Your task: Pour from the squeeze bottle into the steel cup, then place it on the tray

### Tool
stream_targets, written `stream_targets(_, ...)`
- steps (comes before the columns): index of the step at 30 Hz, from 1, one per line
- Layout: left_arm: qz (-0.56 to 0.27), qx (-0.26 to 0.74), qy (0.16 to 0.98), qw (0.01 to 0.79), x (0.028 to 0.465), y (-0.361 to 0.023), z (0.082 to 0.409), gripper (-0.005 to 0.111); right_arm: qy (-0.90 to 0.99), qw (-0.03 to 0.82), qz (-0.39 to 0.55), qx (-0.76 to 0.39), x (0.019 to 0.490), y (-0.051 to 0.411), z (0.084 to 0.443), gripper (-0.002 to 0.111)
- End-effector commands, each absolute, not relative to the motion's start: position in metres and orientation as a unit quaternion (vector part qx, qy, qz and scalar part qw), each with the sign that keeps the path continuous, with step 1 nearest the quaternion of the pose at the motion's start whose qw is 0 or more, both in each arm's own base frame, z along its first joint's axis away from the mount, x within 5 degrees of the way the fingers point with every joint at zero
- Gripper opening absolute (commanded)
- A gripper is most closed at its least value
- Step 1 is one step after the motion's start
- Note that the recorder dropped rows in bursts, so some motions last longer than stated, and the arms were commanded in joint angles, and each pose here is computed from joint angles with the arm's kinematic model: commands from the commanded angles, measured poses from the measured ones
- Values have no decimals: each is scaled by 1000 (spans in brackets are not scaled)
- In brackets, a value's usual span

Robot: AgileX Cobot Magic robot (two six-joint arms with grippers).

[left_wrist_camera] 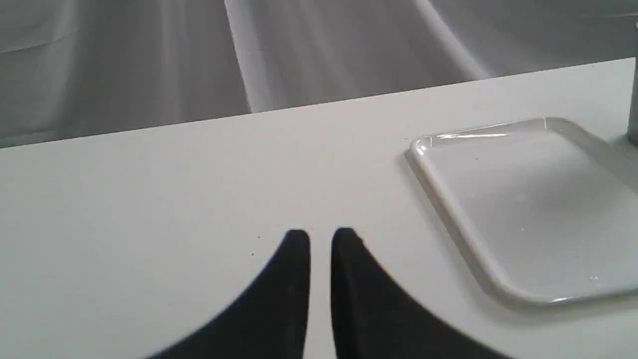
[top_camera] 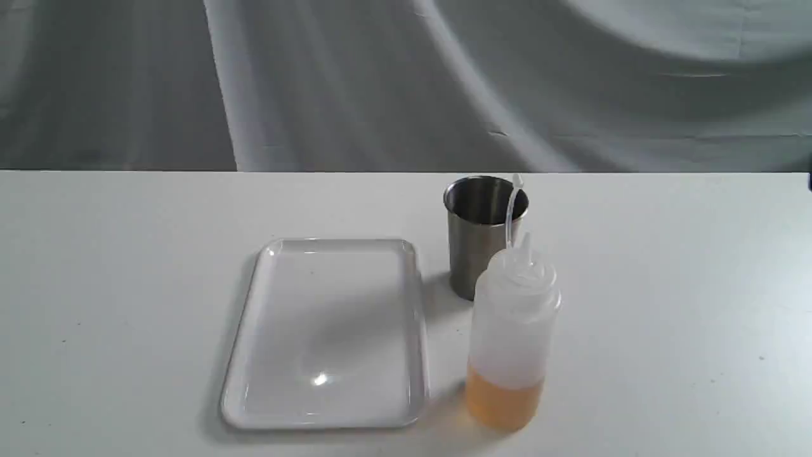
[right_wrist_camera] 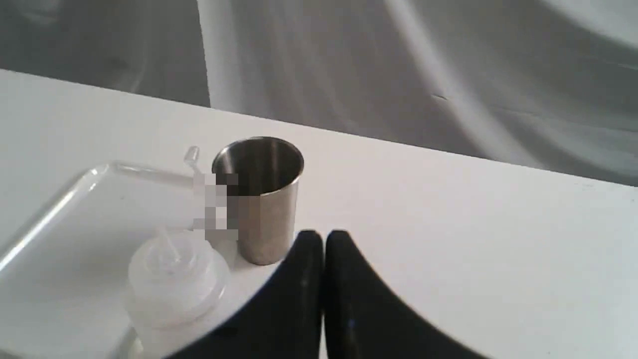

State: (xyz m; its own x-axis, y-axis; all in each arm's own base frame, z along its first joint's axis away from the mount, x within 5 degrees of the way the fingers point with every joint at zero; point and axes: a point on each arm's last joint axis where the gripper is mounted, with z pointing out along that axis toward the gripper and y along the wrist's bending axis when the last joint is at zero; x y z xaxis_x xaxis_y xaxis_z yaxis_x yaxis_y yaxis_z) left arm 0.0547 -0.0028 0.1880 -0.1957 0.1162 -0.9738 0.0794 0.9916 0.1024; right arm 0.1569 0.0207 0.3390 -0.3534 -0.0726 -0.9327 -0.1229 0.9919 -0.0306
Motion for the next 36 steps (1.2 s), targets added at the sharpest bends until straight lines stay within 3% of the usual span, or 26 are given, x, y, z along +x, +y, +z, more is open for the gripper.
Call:
stream_targets(1,14,64,771,634,55,-3,187,8,813,568,23,-127,176,35,333,0)
stream_targets(7,14,64,771,634,55,-3,187,8,800,560,45,-212,195,64,320,0)
stream_targets(17,14,64,771,634,55,-3,187,8,814,541,48,-208,219,76,284,0)
stream_targets(26,14,64,771,634,55,-3,187,8,833,526,55,-162,198,65,230,0)
stream_targets(36,14,64,771,634,55,-3,187,8,841,524,61,-121,177,55,196,0)
